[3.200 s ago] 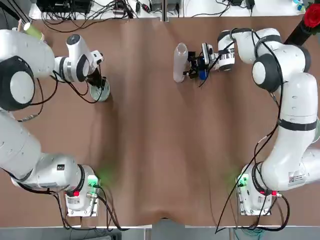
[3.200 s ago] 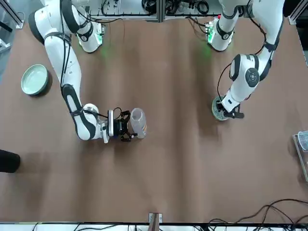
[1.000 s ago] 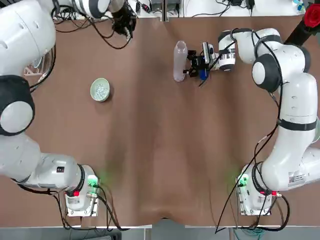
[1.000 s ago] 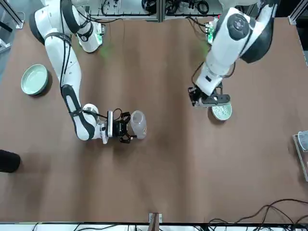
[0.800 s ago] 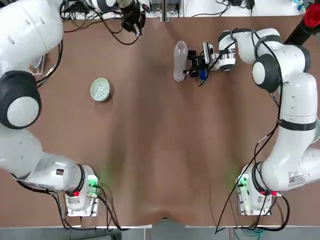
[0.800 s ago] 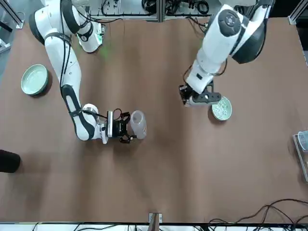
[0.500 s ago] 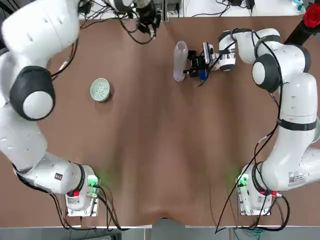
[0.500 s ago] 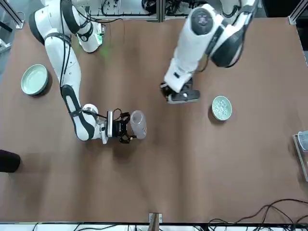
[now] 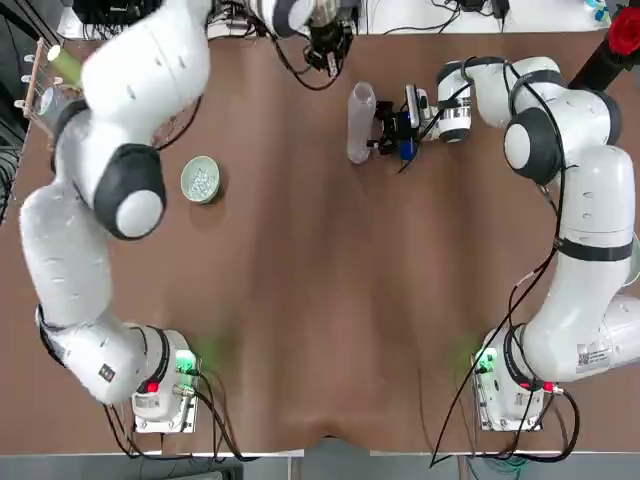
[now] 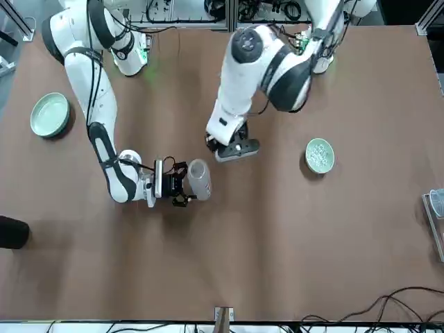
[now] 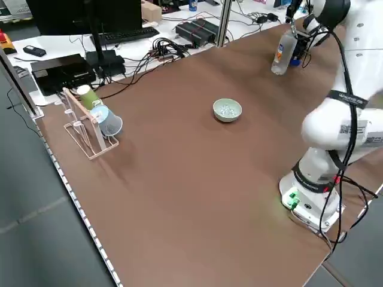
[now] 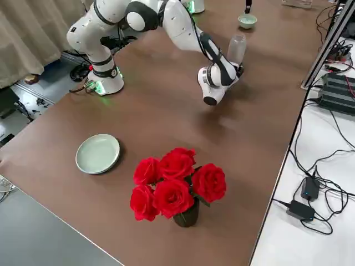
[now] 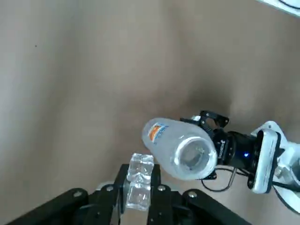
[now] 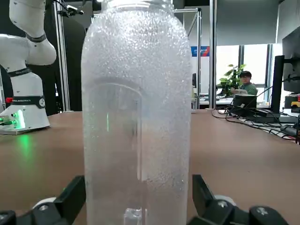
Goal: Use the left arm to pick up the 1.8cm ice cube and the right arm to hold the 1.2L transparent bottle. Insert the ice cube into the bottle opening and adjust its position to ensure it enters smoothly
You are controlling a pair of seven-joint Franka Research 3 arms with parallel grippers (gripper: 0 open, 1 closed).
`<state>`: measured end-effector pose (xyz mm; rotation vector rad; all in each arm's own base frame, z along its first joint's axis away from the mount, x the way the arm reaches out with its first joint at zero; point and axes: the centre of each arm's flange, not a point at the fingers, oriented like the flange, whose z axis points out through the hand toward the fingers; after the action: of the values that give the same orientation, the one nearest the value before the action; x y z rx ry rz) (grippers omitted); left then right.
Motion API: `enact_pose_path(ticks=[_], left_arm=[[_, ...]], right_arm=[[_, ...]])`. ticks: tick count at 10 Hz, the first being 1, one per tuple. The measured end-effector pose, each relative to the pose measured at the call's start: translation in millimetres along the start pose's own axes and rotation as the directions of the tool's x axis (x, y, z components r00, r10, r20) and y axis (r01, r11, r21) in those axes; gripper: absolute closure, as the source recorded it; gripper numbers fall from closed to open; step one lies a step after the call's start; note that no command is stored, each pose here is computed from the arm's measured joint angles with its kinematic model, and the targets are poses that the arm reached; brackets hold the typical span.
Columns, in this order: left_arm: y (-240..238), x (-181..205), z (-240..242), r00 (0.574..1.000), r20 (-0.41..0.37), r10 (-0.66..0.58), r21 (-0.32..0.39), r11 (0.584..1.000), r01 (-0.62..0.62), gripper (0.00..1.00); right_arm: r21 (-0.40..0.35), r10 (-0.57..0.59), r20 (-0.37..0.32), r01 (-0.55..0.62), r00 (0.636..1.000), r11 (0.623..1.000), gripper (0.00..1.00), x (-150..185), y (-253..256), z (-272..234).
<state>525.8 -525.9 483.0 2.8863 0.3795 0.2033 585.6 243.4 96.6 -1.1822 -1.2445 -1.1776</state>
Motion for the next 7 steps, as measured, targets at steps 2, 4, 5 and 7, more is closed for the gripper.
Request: enact_pose_path(ticks=[2, 4, 5, 7], left_arm=[[24, -8, 14, 0.999, -0.018, -0.041, -0.052, 0.998, 0.040, 0.78], [35, -1, 24, 0.998, -0.035, -0.054, -0.082, 0.995, 0.051, 0.78], [40, -2, 26, 0.997, -0.050, -0.056, -0.095, 0.994, 0.051, 0.78], [46, -11, 33, 0.997, -0.056, -0.050, -0.101, 0.994, 0.044, 0.78]], right_arm=[[0.000, 0.000, 0.000, 0.000, 1.000, 1.000, 0.00, 0, 0, 0], [0.000, 0.000, 0.000, 0.000, 1.000, 1.000, 0.00, 0, 0, 0], [0.000, 0.000, 0.000, 0.000, 1.000, 1.000, 0.00, 0, 0, 0], [0.000, 0.000, 0.000, 0.000, 1.000, 1.000, 0.00, 0, 0, 0]])
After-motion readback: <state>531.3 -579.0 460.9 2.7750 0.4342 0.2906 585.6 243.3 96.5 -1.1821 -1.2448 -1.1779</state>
